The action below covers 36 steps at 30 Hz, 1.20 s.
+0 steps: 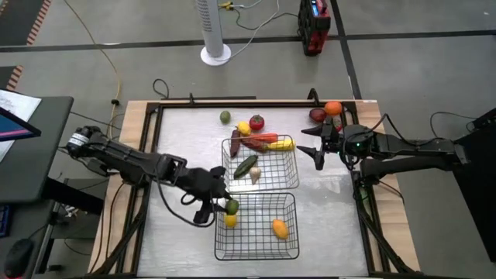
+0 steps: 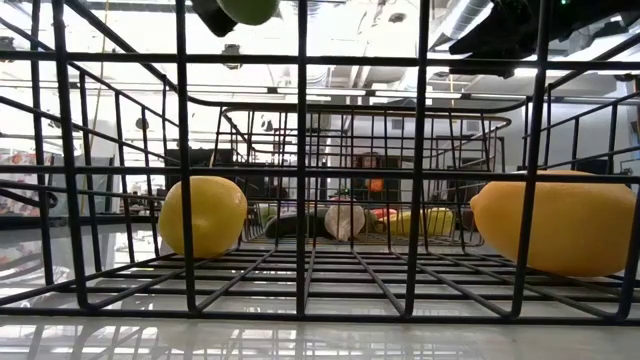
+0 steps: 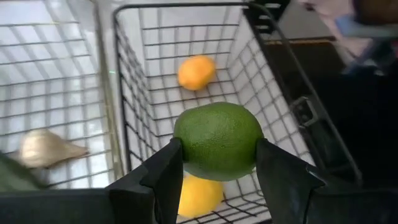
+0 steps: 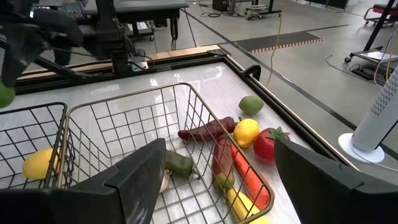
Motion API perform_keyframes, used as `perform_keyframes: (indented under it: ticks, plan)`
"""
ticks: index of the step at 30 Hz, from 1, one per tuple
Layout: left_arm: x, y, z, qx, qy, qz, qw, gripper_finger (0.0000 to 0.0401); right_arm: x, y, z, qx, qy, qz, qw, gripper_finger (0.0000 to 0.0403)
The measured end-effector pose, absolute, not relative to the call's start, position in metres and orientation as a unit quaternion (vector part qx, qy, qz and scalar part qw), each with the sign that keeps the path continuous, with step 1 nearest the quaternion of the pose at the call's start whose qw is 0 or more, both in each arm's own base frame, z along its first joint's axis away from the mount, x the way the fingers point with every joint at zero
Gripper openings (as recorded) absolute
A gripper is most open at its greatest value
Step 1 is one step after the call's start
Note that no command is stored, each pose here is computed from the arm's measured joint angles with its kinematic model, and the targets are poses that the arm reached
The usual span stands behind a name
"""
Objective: Sort produce into baskets
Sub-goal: Put the lime into the bottom wire basket, then put the corn into the top wire basket
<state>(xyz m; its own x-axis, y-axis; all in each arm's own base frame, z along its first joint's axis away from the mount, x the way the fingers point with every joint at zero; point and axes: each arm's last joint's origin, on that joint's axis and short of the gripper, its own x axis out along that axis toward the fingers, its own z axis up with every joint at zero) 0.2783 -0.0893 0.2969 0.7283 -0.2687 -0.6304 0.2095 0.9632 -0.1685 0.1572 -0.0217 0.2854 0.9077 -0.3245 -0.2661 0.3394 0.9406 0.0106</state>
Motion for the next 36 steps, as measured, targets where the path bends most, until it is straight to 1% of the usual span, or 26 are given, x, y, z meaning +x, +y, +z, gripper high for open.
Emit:
perform_keyframes:
  ticks: [4, 9, 12, 15, 21, 28, 36]
  plan:
    - [0.281, -0.094, 0.295, -0.019, 0.331, -0.070, 0.941, 0.0188, 0.157, -0.022, 0.285, 0.028, 0.131, -0.170, 0.976, 0.0324]
    - [0.294, -0.105, 0.279, -0.040, 0.344, -0.093, 0.933, 0.0232, 0.157, -0.022, 0.285, 0.028, 0.132, -0.170, 0.976, 0.0324]
    - [0.301, -0.107, 0.266, -0.040, 0.371, -0.112, 0.921, 0.0260, 0.157, -0.022, 0.285, 0.028, 0.132, -0.170, 0.976, 0.0324]
    - [0.303, -0.100, 0.267, -0.028, 0.380, -0.096, 0.920, 0.0277, 0.157, -0.022, 0.285, 0.028, 0.132, -0.170, 0.976, 0.0324]
    - [0.298, -0.079, 0.305, -0.006, 0.327, -0.035, 0.944, 0.0281, 0.157, -0.022, 0.285, 0.028, 0.134, -0.171, 0.976, 0.0324]
    - [0.277, -0.039, 0.341, 0.027, 0.270, 0.070, 0.960, 0.0281, 0.157, -0.022, 0.285, 0.028, 0.134, -0.171, 0.976, 0.0324]
    - [0.266, 0.023, 0.345, 0.030, 0.293, 0.162, 0.942, 0.0281, 0.157, -0.022, 0.285, 0.028, 0.134, -0.171, 0.976, 0.0324]
